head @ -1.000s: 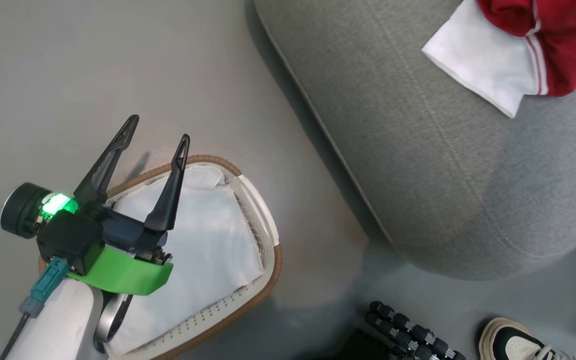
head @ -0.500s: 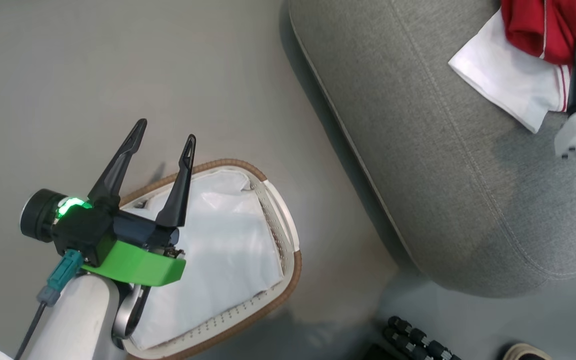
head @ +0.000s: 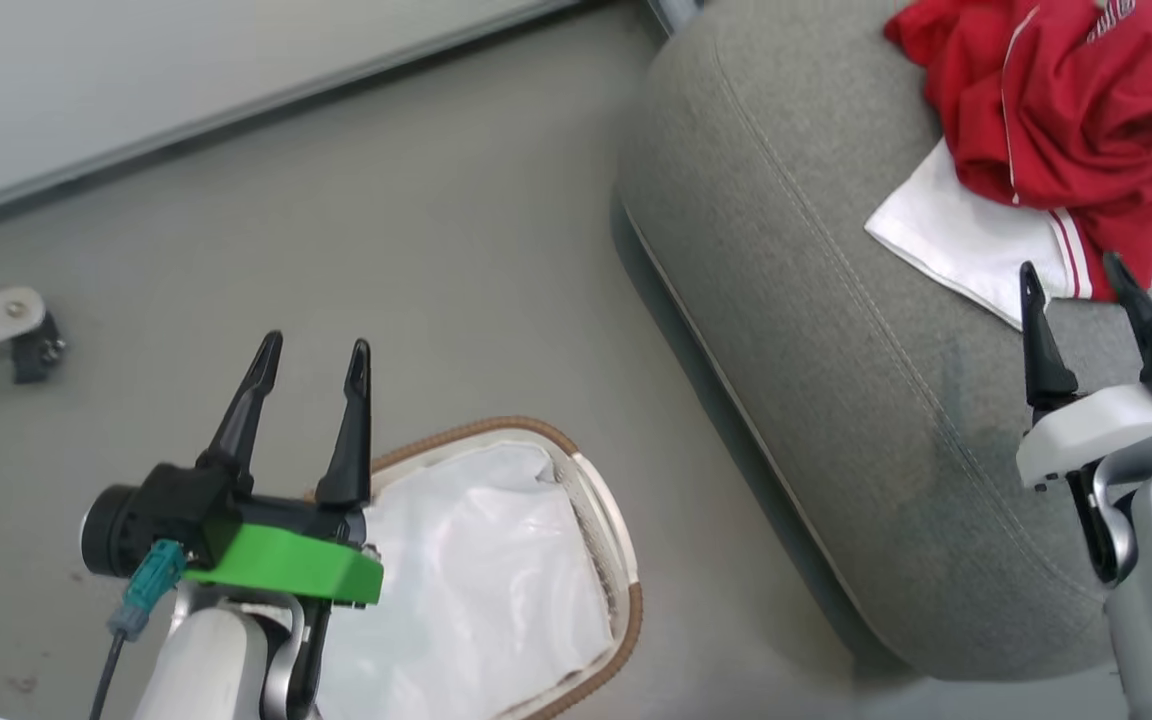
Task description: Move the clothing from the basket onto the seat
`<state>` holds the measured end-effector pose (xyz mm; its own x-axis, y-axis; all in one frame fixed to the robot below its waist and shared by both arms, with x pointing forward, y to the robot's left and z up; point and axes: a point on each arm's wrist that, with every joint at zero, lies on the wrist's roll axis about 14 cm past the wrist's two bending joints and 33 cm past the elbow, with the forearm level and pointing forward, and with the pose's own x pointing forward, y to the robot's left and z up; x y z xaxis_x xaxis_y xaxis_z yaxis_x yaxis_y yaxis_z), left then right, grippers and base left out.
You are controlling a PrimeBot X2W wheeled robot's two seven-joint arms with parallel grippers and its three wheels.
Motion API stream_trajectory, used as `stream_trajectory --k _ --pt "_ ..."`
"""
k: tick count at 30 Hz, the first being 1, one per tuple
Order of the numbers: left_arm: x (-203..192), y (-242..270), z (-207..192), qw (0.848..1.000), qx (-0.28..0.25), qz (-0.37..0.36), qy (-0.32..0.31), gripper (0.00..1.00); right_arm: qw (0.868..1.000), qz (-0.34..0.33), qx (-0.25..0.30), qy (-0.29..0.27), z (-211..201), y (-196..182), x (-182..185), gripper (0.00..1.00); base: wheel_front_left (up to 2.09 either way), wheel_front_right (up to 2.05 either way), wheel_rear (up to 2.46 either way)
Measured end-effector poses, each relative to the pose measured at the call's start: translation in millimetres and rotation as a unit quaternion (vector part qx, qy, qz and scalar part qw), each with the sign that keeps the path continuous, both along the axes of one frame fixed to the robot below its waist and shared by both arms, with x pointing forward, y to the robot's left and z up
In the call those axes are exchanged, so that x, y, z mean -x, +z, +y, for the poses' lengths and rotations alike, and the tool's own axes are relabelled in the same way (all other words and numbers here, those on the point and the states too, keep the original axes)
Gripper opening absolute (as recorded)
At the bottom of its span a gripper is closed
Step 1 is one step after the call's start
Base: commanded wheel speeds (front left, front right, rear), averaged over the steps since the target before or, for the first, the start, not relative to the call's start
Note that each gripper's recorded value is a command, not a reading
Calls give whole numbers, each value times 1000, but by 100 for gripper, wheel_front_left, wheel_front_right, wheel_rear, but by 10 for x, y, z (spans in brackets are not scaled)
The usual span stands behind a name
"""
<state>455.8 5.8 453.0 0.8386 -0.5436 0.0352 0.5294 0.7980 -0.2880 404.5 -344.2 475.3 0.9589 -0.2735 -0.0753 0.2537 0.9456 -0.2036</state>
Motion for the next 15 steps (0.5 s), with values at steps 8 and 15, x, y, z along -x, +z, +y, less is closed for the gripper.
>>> stream_trajectory --k 8,15 --pt "198 26 665 994 -39 10 100 100 993 -57 -69 81 709 180 -114 100 0 0 0" --pt "469 -29 1380 976 -69 30 203 100 979 -88 -113 143 1314 323 -158 100 0 0 0"
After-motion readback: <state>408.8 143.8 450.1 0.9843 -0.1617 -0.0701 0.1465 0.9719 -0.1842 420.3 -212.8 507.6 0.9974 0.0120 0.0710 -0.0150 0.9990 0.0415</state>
